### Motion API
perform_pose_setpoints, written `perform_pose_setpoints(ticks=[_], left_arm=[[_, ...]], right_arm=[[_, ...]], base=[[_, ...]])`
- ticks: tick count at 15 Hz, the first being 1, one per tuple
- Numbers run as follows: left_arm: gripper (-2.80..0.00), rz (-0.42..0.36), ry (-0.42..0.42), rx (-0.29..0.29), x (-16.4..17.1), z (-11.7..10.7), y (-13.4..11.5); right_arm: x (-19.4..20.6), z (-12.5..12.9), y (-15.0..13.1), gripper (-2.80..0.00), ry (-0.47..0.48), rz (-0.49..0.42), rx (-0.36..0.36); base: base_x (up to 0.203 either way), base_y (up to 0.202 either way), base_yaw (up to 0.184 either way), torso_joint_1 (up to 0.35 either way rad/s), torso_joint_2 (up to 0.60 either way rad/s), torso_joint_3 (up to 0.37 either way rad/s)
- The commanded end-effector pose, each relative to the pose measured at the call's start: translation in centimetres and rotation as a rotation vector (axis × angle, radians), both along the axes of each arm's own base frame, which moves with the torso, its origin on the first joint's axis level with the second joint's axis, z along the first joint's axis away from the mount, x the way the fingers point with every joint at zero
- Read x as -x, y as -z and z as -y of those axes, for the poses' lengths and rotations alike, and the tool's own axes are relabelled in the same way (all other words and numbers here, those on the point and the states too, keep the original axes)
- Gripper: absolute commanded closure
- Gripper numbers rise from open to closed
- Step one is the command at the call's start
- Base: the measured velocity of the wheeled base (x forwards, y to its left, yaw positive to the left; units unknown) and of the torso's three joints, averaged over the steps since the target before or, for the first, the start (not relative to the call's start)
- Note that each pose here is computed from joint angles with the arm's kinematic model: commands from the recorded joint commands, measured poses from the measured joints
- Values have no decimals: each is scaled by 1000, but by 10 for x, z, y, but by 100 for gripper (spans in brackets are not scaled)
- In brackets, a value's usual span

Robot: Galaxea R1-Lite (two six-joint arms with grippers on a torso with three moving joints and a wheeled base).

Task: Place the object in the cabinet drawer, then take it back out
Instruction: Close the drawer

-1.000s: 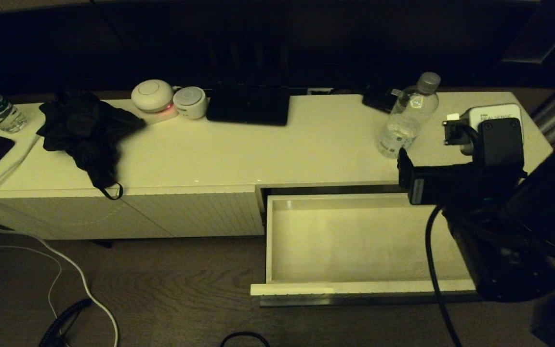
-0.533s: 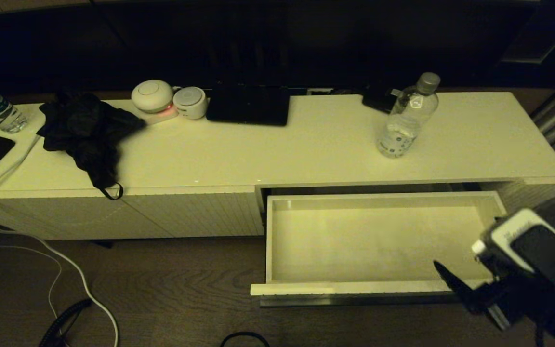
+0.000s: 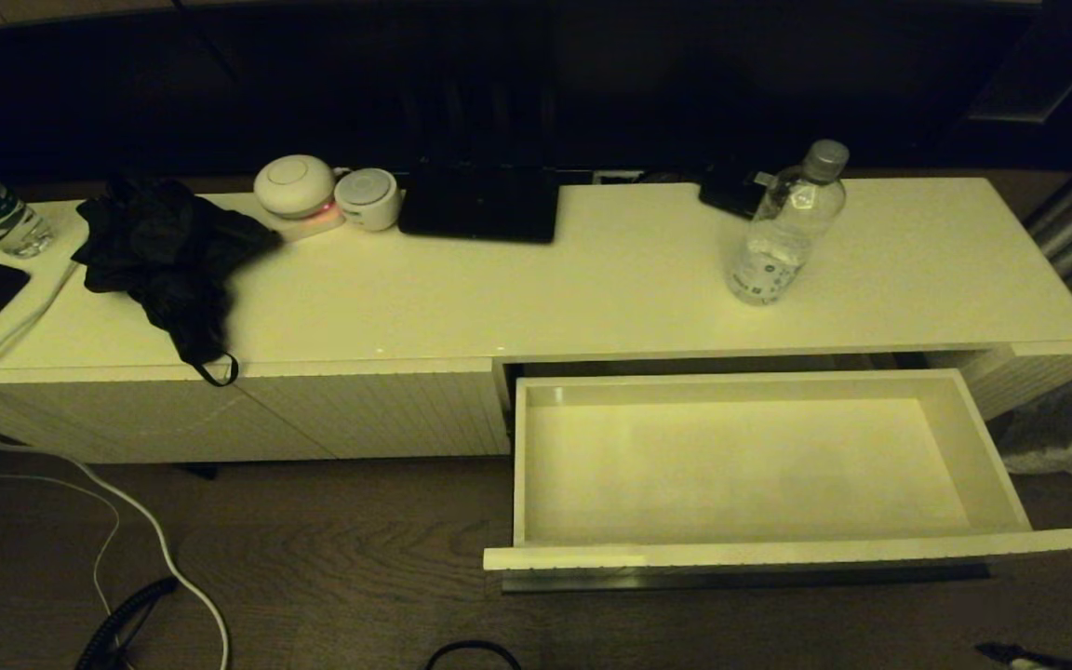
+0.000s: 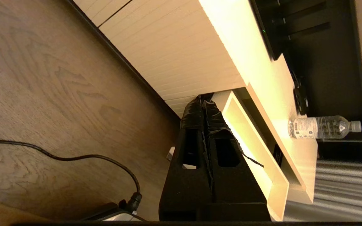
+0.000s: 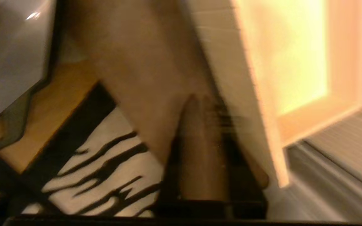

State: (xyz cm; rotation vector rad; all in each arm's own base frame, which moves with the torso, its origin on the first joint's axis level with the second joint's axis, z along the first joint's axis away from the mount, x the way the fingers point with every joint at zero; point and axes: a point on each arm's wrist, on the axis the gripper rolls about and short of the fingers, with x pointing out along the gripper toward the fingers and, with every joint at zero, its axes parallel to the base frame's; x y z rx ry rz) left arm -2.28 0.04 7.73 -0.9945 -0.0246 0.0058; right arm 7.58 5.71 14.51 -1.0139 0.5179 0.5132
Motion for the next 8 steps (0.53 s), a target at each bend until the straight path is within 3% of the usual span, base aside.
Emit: perform_pose_setpoints(ticks=[1,4,8], left_arm=[[0,2,-1,6,0,0,0],[0,2,-1,6,0,0,0],[0,2,-1,6,0,0,0]], right_arm=[[-9,-2,0,0,-10,-94,13],[-29,-5,-1,0,-63,-253,-6],[-63,-17,17,0,-135,-433,28]], base=[[0,0,0,0,0,0],[0,0,0,0,0,0],[0,0,0,0,0,0]])
